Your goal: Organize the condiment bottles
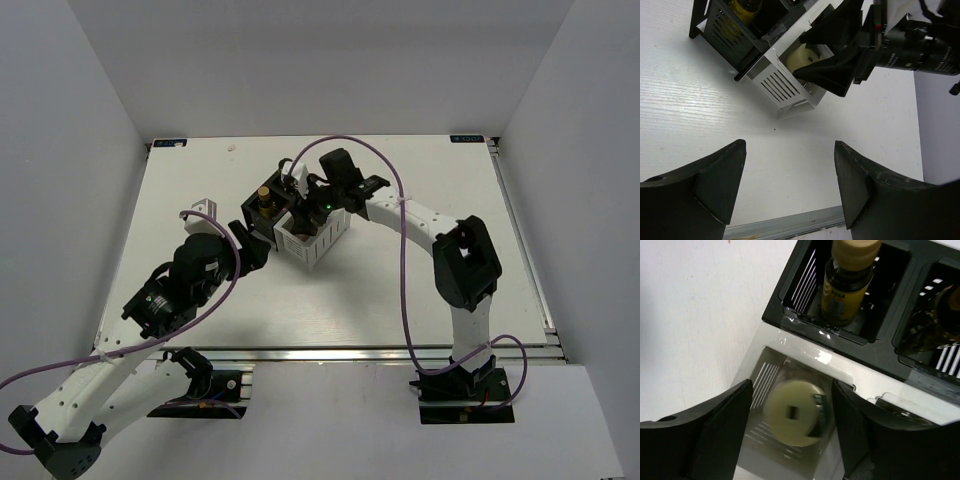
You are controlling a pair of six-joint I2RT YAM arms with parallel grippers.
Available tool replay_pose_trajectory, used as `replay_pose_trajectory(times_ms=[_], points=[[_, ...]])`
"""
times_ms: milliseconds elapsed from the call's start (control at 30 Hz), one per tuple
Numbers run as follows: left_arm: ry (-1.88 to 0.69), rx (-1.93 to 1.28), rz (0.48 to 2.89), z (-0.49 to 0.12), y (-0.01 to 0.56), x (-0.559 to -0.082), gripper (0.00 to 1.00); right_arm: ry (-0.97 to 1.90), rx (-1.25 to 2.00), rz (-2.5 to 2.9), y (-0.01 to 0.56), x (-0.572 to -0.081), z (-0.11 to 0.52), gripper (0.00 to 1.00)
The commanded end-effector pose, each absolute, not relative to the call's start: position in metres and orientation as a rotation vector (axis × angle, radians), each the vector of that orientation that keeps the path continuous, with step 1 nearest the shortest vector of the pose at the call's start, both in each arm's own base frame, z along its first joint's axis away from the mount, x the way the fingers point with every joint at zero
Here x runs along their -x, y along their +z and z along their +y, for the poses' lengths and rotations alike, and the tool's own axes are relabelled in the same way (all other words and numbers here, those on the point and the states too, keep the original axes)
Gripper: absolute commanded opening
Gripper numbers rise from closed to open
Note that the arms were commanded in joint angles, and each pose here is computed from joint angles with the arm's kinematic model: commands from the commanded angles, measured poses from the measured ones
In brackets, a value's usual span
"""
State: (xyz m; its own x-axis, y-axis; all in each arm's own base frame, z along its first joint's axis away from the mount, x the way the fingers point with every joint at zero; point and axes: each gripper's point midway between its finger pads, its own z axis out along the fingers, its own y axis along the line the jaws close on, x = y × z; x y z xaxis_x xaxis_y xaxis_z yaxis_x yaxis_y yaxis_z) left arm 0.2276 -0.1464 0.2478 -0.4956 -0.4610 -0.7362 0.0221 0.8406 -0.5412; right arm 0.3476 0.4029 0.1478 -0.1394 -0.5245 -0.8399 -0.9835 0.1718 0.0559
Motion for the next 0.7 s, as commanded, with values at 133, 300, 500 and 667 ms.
replay_pose_trajectory(times_ms=[133, 300, 500, 667], points=[[-0.614, 0.317, 2.016, -0.148, 0.246, -0.227, 0.81, 0.834, 1.381, 1.685, 0.191, -0.348, 0.401, 0.73], [-0.620, 0.308, 1.998, -0.148, 0.255, -0.227, 0.82, 0.861, 1.336, 1.683, 0.240, -0.343, 0.393, 0.86], [-0.686, 0.246, 1.934, -0.158, 0.274, -0.230, 0.94, 0.856, 1.140, 1.763, 0.309, -0.346, 0.356, 0.89], [-0.757, 0.151, 1.906, -0.176, 0.282, -0.232, 0.98, 0.713, 1.017, 1.946, 0.298, -0.341, 0.301, 0.89]])
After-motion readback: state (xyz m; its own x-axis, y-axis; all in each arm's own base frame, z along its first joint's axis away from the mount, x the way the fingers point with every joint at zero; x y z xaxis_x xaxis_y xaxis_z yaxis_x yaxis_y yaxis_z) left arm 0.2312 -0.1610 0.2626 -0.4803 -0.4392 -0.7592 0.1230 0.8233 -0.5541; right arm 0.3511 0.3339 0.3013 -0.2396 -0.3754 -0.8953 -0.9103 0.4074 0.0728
